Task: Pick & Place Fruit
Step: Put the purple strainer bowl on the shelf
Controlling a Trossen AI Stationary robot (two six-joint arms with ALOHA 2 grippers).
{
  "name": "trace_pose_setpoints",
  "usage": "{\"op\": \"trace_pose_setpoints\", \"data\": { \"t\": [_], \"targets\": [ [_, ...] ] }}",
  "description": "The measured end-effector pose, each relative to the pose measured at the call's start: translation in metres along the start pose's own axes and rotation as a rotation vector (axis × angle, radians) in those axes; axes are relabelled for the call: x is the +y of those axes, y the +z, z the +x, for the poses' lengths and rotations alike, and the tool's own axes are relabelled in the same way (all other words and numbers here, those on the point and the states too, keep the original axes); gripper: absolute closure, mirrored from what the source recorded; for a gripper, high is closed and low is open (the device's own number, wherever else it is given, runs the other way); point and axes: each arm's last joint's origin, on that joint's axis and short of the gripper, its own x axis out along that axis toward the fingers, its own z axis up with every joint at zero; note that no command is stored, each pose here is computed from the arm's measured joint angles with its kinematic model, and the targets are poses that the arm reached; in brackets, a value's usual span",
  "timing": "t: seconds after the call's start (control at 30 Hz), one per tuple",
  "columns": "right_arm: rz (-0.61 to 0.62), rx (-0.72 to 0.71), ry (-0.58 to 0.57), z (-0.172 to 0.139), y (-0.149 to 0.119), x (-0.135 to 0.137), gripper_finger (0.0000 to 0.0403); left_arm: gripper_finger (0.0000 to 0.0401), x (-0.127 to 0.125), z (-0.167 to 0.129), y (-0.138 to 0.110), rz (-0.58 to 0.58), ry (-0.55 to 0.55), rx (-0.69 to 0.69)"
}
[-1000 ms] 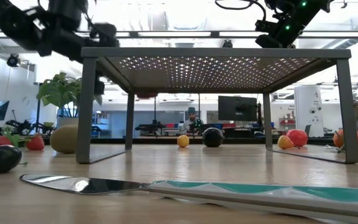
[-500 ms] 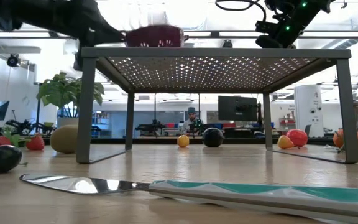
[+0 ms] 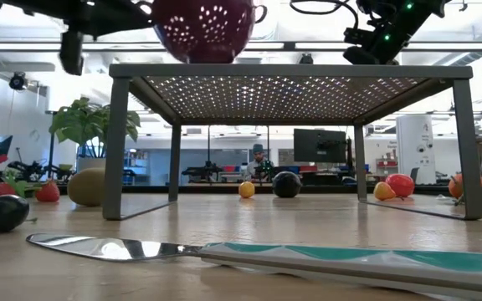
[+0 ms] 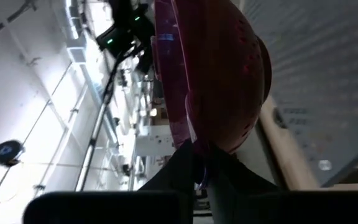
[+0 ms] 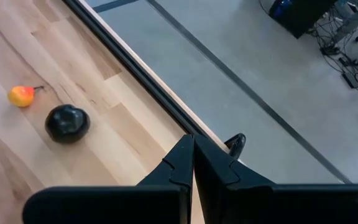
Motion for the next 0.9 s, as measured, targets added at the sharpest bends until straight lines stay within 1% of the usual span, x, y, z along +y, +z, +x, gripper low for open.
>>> {"op": "trace_pose_setpoints", "data": {
  "t": [0.33,0.5,0.77,0.9],
  "targets": [
    [0.065,-0.003,0.000,-0.001,0.001,0.000,0.0394,0.0376,-0.021,0.000,0.016,0.069,-0.075,-0.033],
    [0.069,-0.003,0.000,-0.001,0.001,0.000,0.0394,0.0376,-0.029,0.003,0.020,0.104,-0.098,-0.032],
    [0.068,-0.004,0.000,-0.001,0.001,0.000,0.0394,0.0375,-0.035,0.008,0.030,0.151,-0.127,-0.030],
    [0.065,-0.004,0.000,-0.001,0.001,0.000,0.0394,0.0361,-0.035,0.010,0.034,0.168,-0.136,-0.031]
  ]
}}
